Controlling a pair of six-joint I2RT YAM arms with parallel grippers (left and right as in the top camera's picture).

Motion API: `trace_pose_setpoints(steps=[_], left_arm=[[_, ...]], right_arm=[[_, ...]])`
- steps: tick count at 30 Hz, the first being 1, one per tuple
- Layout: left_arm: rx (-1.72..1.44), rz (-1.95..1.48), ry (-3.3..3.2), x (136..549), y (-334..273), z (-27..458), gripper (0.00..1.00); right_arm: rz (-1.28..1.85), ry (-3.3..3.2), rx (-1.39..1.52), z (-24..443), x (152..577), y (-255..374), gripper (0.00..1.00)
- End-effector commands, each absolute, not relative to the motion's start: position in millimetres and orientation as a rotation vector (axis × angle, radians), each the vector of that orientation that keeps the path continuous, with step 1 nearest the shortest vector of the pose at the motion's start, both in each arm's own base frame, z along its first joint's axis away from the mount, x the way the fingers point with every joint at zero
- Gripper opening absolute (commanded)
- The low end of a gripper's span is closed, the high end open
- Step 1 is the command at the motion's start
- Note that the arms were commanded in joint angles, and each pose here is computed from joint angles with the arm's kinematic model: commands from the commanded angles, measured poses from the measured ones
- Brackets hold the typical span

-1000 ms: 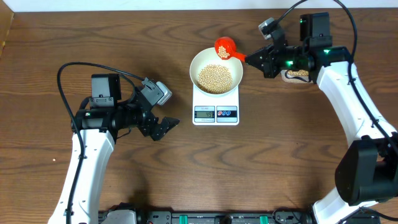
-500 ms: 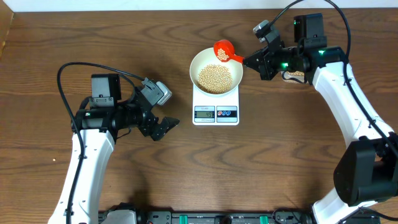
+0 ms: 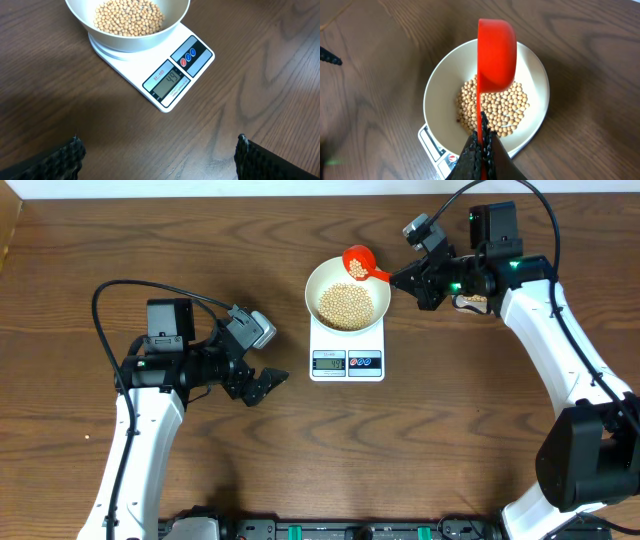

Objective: Scoop item into bowl and weigh 50g on scale

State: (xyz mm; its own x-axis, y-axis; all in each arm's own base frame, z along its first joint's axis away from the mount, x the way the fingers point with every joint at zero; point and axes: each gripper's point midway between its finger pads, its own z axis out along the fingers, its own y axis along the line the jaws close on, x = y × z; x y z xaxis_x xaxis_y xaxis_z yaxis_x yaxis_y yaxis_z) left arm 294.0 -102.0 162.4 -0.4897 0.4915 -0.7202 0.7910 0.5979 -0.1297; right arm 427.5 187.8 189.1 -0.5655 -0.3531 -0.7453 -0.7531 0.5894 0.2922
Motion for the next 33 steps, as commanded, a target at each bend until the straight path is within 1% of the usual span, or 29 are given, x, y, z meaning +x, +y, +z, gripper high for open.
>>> trace_pose_setpoints(steps=[1,13,17,22,29,33], left_arm=[[1.013,-0.622,2.171,291.9,-105.0,163.5,0.98],[1.013,-0.622,2.171,291.9,-105.0,163.5,0.98],[1.013,-0.622,2.171,291.9,-105.0,163.5,0.98],[1.013,-0.622,2.171,291.9,-105.0,163.5,0.98],[1.013,-0.622,2.171,292.0,-105.0,163.5,0.98],[1.013,-0.622,2.171,291.9,-105.0,163.5,0.98]], right_arm=[[0.749,2.132,-0.901,203.6,429.6,187.0,0.01],[0.74,2.132,-0.878,205.0,433.9,181.1,0.01],[0.792,2.098,-0.88,211.6,432.8,183.9,0.01],[0.753,2.141,-0.899,202.7,428.2,186.3,0.01],[0.765,2.126,-0.891,205.8,430.3,184.8,0.01],[0.736,2.126,-0.946,201.2,425.3,191.1,0.01]])
